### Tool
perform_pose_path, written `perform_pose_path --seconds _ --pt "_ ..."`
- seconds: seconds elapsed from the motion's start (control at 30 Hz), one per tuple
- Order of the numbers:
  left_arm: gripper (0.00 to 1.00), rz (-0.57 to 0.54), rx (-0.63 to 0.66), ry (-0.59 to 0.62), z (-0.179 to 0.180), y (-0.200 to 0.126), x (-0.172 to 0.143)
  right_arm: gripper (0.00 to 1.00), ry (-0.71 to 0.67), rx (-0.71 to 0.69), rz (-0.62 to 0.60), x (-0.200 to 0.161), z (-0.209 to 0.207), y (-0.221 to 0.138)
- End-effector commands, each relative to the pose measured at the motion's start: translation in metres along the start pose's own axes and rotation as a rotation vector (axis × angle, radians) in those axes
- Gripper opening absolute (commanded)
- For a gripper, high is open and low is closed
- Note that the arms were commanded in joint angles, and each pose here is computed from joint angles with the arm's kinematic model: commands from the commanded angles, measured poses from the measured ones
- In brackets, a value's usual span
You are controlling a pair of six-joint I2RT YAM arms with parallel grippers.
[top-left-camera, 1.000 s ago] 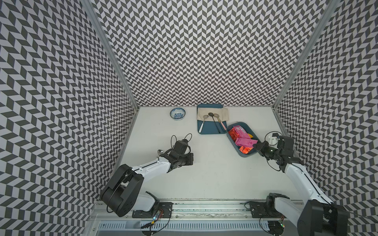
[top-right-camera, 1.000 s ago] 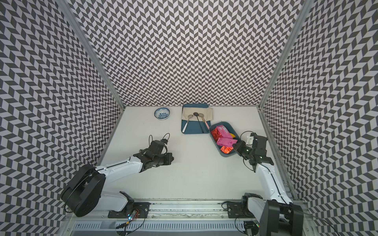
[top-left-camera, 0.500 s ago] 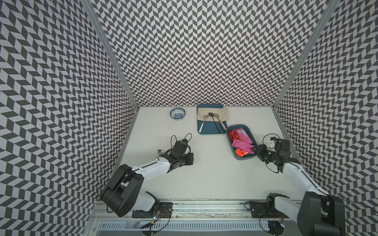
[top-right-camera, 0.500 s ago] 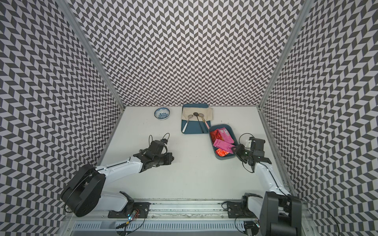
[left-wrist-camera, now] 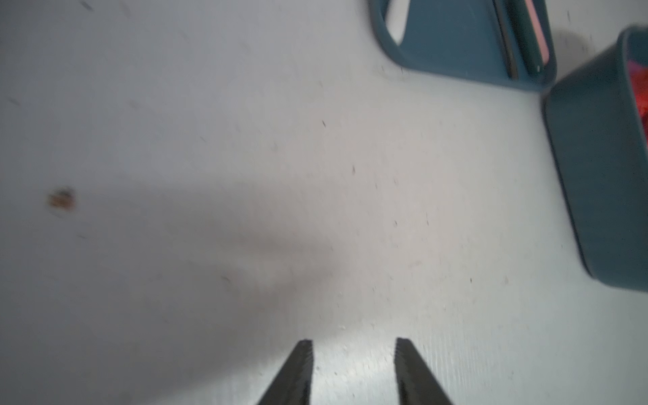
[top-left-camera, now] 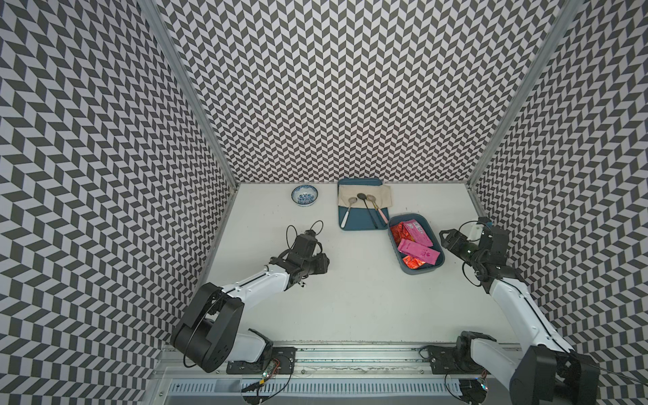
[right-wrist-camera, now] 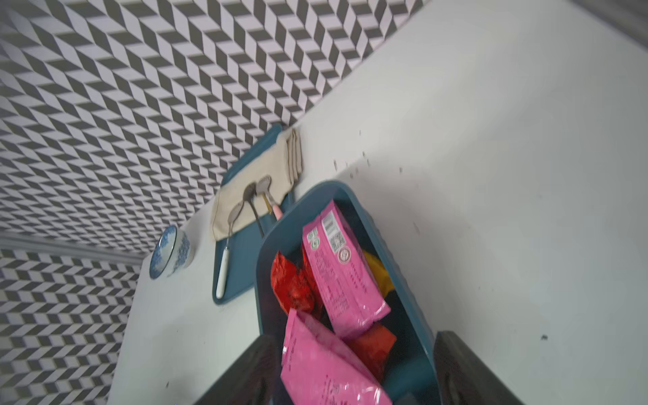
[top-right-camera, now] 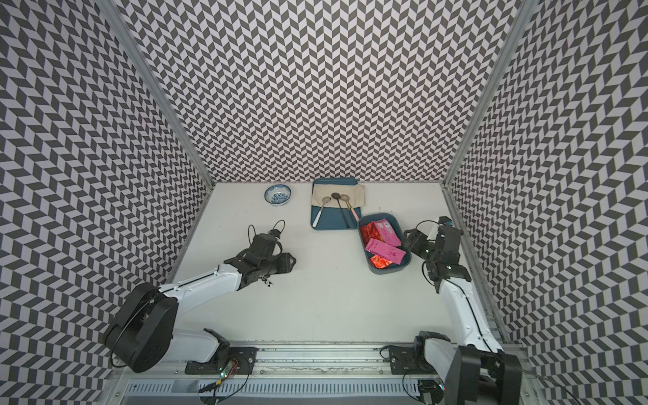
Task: Put the tea bags into the storage box
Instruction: Place the tea bag in the storage box, then reset both arms
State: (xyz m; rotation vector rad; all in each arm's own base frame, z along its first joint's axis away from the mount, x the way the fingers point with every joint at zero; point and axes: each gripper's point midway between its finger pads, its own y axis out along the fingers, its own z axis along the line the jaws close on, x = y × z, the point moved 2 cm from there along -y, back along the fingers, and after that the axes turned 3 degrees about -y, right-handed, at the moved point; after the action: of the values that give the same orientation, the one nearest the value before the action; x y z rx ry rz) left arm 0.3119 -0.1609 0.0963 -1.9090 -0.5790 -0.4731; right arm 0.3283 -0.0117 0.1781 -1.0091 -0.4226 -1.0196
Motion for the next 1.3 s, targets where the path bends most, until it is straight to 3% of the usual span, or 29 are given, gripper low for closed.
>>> perform_pose_path --seconds 0.0,0.17,0.37,0.53,0.63,0.7,0.83,0.93,1.27 --pt "0.93 -0.208 0.101 0.010 0.026 -0.018 0.070 0.79 -0.117 0.054 -0.250 0.051 0.014 0.005" --pt "0.98 -0.363 0.236 0.116 0.070 -0.025 0.122 0.81 -0.230 0.045 -0.335 0.070 0.015 0.034" --pt "1.00 -0.647 0.309 0.167 0.109 -0.046 0.136 0.85 -0.471 0.021 -0.435 0.052 0.020 0.040" --pt "1.00 -0.629 0.363 0.191 0.142 -0.029 0.132 0.85 -0.531 0.039 -0.382 0.014 0.016 0.050" --pt "1.00 -0.718 0.352 0.204 0.142 -0.037 0.129 0.87 -0.583 0.046 -0.464 0.002 0.019 0.041" --pt "0.99 -0.731 0.331 0.220 0.141 -0.036 0.125 0.99 -0.604 0.040 -0.522 0.001 0.020 0.034" --pt "0.99 -0.796 0.299 0.248 0.134 -0.049 0.116 0.99 -0.583 0.015 -0.552 -0.016 0.006 0.029" --pt "0.99 -0.863 0.295 0.239 0.136 -0.061 0.101 0.99 -0.565 0.016 -0.639 -0.013 0.005 0.017" --pt "0.99 -0.866 0.290 0.237 0.138 -0.061 0.099 0.99 -0.609 0.038 -0.506 -0.010 0.013 0.049"
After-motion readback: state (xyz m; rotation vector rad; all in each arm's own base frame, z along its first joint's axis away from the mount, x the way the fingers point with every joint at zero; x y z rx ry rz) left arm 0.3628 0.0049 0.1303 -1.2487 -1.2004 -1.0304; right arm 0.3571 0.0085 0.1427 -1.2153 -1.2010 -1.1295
